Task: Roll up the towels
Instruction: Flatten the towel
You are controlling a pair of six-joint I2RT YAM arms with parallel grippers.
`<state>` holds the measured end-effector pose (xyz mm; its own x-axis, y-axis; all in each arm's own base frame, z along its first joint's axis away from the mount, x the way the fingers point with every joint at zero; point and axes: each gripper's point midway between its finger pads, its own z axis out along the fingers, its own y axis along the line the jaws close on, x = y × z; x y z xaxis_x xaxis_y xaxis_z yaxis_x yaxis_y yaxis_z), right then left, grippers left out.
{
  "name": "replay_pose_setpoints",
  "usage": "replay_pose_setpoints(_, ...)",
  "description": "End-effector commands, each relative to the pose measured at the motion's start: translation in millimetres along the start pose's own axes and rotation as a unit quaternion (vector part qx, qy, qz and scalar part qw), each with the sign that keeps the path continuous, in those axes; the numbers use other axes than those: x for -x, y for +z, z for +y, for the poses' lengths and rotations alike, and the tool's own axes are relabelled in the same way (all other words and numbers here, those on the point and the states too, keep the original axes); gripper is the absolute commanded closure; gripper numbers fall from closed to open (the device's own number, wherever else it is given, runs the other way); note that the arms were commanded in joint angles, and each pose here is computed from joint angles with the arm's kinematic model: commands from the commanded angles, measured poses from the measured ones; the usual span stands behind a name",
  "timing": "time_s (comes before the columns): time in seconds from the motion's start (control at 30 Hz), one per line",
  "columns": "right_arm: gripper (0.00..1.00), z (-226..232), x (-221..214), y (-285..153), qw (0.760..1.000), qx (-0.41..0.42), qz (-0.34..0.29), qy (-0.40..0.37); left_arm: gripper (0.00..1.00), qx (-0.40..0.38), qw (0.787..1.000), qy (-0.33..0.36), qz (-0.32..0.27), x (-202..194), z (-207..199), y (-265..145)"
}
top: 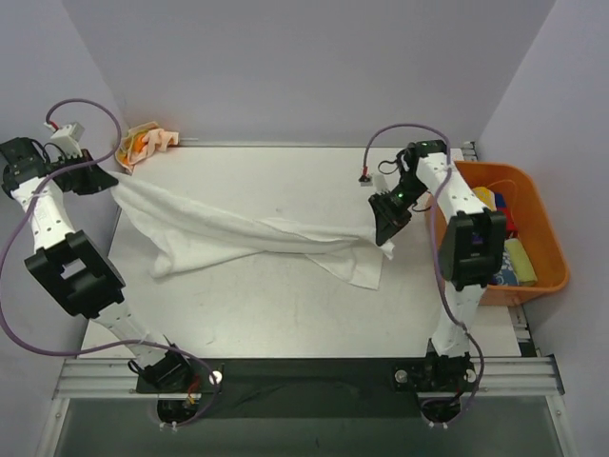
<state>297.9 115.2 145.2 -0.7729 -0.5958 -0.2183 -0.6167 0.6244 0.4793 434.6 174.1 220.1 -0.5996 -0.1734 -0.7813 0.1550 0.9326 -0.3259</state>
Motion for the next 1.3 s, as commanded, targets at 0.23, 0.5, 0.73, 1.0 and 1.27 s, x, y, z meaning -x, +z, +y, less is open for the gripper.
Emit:
replay_pose_setpoints(0.23, 0.79, -31.6, 6.0, 63.3, 0.990, 0.002, 0.074, 0.118, 1.00, 0.013, 0.999, 0.024, 0.029, -6.7, 4.3, 32.4)
replay_pose_setpoints(0.5, 0.33, -66.4, 23.4, 13.2, 0.980, -0.173, 0.004, 0.097, 1.00, 0.018, 0.997, 0.034, 0.067, -26.5, -7.4, 54.8)
replay_pose_setpoints(0.73, 0.53, -37.0, -6.6, -12.4, 0.968, -0.250, -0.033, 0.007, 1.00, 0.019, 0.997, 0.033, 0.073, -29.5, -10.7, 60.0)
replay_pose_setpoints(1.0, 0.52, -13.4, -59.9, 41.2, 0.964, -0.234, -0.065, 0.107, 1.00, 0.001, 0.996, 0.033, 0.078, -36.0, -25.7, 62.4)
replay_pose_setpoints(1.27, 0.46, -23.1, -34.1, 53.2, 0.950, -0.145, -0.191, 0.200, 1.00, -0.014, 0.997, 0.033, 0.074, -39.5, -34.8, 63.1)
